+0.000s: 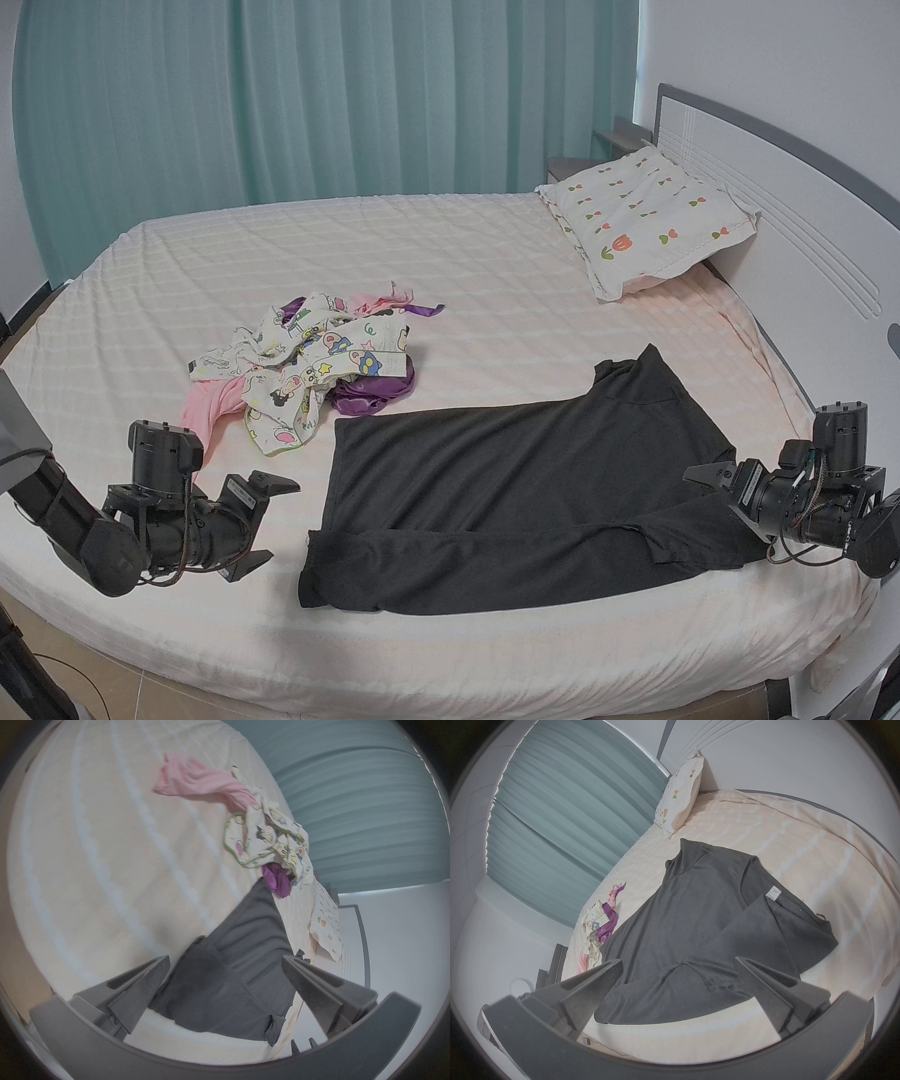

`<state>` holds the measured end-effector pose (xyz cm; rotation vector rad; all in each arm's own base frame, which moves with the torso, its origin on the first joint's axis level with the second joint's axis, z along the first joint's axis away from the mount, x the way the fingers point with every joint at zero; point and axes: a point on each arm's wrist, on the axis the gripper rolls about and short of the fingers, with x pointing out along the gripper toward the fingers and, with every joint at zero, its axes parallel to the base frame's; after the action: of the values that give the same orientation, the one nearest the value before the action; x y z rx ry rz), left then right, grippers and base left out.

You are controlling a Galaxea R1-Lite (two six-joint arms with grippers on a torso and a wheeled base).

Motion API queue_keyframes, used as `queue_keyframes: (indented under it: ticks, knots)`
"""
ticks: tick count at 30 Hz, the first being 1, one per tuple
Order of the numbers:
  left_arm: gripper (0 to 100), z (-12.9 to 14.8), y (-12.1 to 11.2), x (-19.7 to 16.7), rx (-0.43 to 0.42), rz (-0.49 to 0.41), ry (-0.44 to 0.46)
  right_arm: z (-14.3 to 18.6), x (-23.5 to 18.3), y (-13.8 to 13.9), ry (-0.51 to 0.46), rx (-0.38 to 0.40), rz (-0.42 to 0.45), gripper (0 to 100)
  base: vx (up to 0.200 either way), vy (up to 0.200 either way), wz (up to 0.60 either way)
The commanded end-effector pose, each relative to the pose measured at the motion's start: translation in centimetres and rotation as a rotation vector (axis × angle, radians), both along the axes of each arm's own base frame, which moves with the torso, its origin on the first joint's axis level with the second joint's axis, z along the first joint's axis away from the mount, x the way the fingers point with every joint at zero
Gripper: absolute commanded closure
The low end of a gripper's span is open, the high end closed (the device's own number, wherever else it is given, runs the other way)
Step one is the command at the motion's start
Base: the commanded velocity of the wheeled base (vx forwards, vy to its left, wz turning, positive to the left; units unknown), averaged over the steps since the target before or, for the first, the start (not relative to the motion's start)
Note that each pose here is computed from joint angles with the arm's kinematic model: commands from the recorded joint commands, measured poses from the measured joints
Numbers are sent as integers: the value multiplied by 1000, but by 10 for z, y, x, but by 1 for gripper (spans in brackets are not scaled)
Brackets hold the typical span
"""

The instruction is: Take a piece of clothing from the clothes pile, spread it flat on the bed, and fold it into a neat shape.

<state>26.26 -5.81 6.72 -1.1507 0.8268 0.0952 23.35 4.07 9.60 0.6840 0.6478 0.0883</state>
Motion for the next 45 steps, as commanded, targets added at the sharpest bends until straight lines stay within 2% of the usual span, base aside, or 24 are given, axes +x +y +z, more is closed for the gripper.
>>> queue_keyframes:
  ticks: [1,7,11,26,27,34,41,45]
  knots:
    - [0,-6,-13,19,30,-48,-18,-1,0,0,3,-1,1,0,0,0,0]
    - [0,-17,-18,28,161,-167,-40,-2,0,0,7,-8,3,0,0,0,0]
    - [0,-35,-29,28,217,-259,-3,-1,0,-1,4,-7,-1,0,0,0,0]
    - [0,-41,-35,33,226,-278,-9,-5,1,-1,18,-7,3,0,0,0,0]
    - [100,-39,-36,34,225,-277,-15,-5,1,-1,20,-7,3,0,0,0,0]
    - [100,-48,-36,36,229,-279,7,-10,3,-1,40,-13,-1,0,0,0,0]
    - [100,-45,-29,38,214,-238,-19,-10,4,-1,38,-17,-8,0,0,0,0]
    - [100,-44,-27,38,190,-207,-16,-7,7,-9,23,-21,-40,0,0,0,0]
